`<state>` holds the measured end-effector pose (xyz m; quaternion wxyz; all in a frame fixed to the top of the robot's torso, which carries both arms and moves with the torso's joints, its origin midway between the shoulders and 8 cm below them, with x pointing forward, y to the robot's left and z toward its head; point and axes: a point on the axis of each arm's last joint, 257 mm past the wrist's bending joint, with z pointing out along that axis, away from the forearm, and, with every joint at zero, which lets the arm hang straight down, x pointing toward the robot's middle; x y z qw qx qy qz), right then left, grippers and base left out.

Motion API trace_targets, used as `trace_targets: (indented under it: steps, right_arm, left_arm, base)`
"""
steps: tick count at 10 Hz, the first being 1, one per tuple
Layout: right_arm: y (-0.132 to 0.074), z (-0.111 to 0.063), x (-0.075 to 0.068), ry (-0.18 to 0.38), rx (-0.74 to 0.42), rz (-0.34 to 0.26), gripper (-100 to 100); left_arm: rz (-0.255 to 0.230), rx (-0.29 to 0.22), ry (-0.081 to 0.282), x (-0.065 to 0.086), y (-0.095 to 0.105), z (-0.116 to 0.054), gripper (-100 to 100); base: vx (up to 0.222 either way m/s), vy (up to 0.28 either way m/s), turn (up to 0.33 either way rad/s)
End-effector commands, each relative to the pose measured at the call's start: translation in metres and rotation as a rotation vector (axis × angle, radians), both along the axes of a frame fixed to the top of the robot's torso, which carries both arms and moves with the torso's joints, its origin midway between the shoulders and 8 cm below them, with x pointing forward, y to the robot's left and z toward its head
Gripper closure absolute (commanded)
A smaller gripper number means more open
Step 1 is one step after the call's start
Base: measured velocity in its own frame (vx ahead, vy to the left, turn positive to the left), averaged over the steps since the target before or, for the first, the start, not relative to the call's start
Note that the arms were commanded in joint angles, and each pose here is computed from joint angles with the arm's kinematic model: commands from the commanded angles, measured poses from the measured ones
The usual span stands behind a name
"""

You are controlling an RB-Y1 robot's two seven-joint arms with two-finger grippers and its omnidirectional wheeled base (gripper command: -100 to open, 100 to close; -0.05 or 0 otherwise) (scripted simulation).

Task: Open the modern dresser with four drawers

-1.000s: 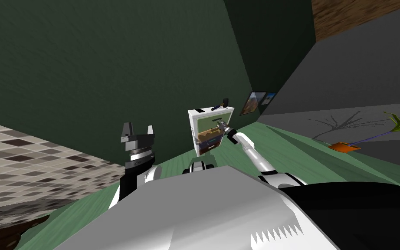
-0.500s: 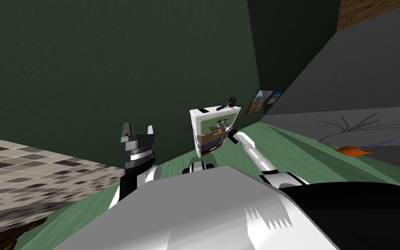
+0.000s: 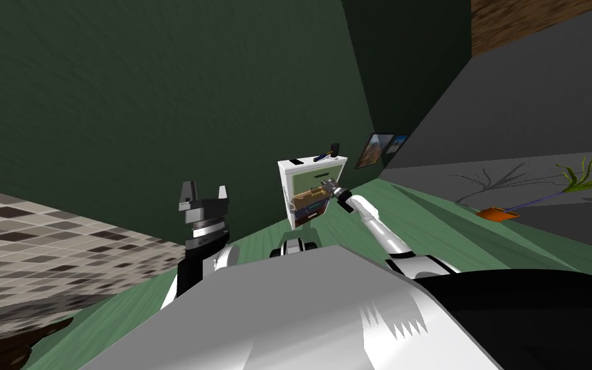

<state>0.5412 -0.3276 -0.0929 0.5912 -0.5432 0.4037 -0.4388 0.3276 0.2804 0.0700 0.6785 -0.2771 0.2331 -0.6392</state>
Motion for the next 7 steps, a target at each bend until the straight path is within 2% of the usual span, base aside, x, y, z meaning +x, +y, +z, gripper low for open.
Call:
trace_targets:
  steps: [1, 5, 6, 7]
  right_arm:
    - [0.0002, -0.0037, 0.0006, 0.001, 0.001, -0.009, -100]
    - [0.0008, -0.0096, 0.0019, 0.000, 0.001, -0.024, -100]
    - [0.0009, -0.0083, 0.0016, 0.001, 0.002, -0.020, -100]
    - [-0.0083, -0.0005, 0.0047, 0.000, 0.000, -0.024, -100]
  left_arm:
    - [0.000, 0.000, 0.000, 0.0000, 0.0000, 0.0000, 0]
    - [0.000, 0.000, 0.000, -0.0002, 0.0001, -0.0001, 0]
    - [0.000, 0.000, 0.000, -0.0002, 0.0001, -0.0001, 0]
    - [0.000, 0.000, 0.000, -0.0001, 0.0000, 0.0000, 0]
  base:
    - [0.059, 0.005, 0.059]
    - [0.165, 0.021, 0.046]
    - [0.095, 0.009, 0.014]
    - [0.100, 0.065, 0.026]
